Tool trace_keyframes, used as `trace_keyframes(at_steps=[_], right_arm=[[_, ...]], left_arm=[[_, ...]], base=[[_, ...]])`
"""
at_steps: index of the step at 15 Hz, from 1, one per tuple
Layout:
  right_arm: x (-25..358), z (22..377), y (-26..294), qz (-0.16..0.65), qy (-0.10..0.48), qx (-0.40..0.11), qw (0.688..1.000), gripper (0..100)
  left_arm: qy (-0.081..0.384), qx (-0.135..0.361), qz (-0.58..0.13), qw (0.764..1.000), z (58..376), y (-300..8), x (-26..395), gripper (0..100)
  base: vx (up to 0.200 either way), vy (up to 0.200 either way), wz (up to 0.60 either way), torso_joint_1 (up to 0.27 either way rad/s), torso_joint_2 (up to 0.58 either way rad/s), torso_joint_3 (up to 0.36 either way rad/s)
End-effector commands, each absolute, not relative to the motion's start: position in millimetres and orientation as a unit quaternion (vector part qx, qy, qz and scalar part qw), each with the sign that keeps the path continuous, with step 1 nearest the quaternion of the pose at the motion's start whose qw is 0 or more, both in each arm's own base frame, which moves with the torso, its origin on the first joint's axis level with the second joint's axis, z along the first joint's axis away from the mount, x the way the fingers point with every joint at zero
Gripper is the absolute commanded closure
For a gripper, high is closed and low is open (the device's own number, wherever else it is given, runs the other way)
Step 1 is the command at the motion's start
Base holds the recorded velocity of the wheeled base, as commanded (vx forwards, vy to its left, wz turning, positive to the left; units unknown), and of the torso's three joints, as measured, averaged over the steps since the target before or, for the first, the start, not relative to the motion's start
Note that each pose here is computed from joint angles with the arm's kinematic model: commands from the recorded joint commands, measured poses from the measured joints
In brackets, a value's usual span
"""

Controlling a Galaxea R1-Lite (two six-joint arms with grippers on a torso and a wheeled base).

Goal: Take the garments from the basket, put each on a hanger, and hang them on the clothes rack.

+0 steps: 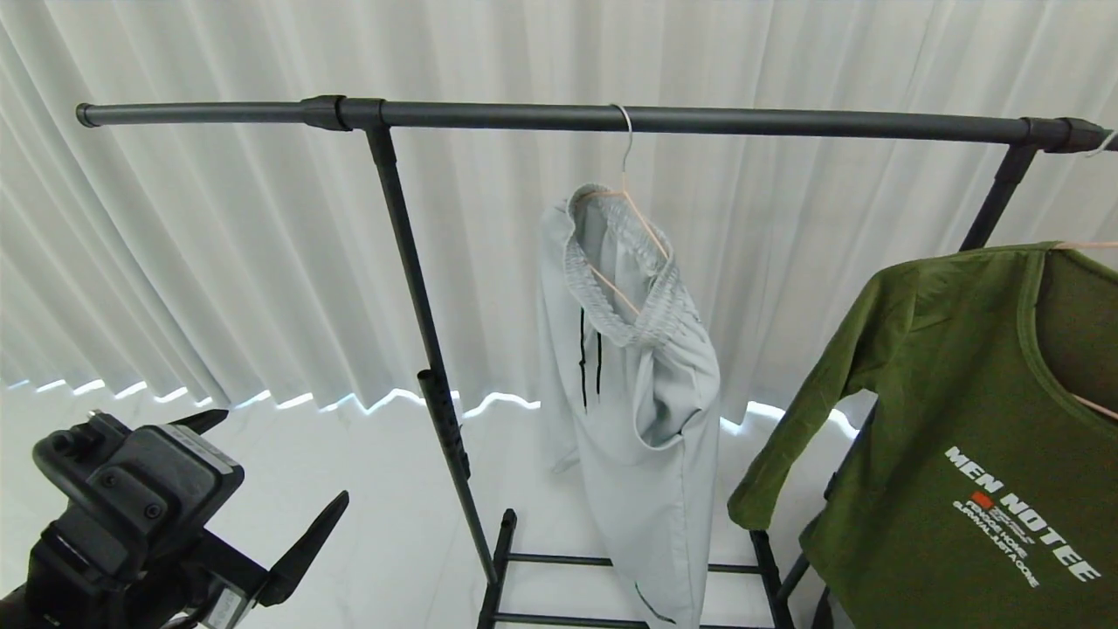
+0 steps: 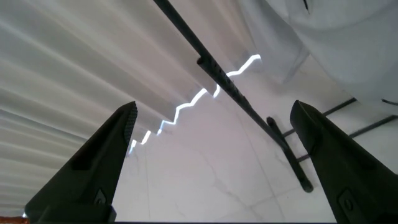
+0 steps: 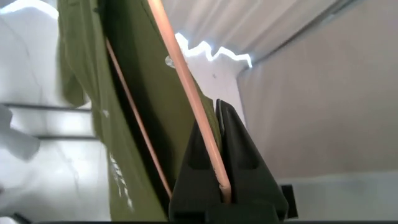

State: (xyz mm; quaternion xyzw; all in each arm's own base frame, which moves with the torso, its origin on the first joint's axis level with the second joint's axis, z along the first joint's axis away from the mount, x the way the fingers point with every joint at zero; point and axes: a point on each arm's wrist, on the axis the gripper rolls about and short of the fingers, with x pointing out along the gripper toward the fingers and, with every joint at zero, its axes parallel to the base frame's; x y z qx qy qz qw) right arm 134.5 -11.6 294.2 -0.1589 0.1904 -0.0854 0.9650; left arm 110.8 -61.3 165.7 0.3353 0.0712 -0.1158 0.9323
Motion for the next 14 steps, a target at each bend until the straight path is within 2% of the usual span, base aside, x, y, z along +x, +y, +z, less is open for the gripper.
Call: trace_keyframes(at_steps=[1,6,14], right_arm=[[148.1,288.6,-9.3,-0.075,0.207,-0.147,0.964,100],[174.2,288.7,-5.2,-0.067,0.200,-0.126,0.969,100],[218.1,294.6,-3.9,-0.063,0.196,-0.126,0.970,100]], left_arm=[[0.068,0.334,-0.115,0.933,167.3,-61.5,110.9,0],[0.061,0.330,-0.114,0.935,169.2,-59.7,108.2,0],[0.059,0.328,-0.114,0.936,170.0,-59.6,107.9,0]], base=[[0.200,0.000,0.00,-0.002,0.00,-0.002],[0.200,0.000,0.00,0.002,0.00,0.000],[0.000,0.000,0.00,0.000,0.00,0.000]])
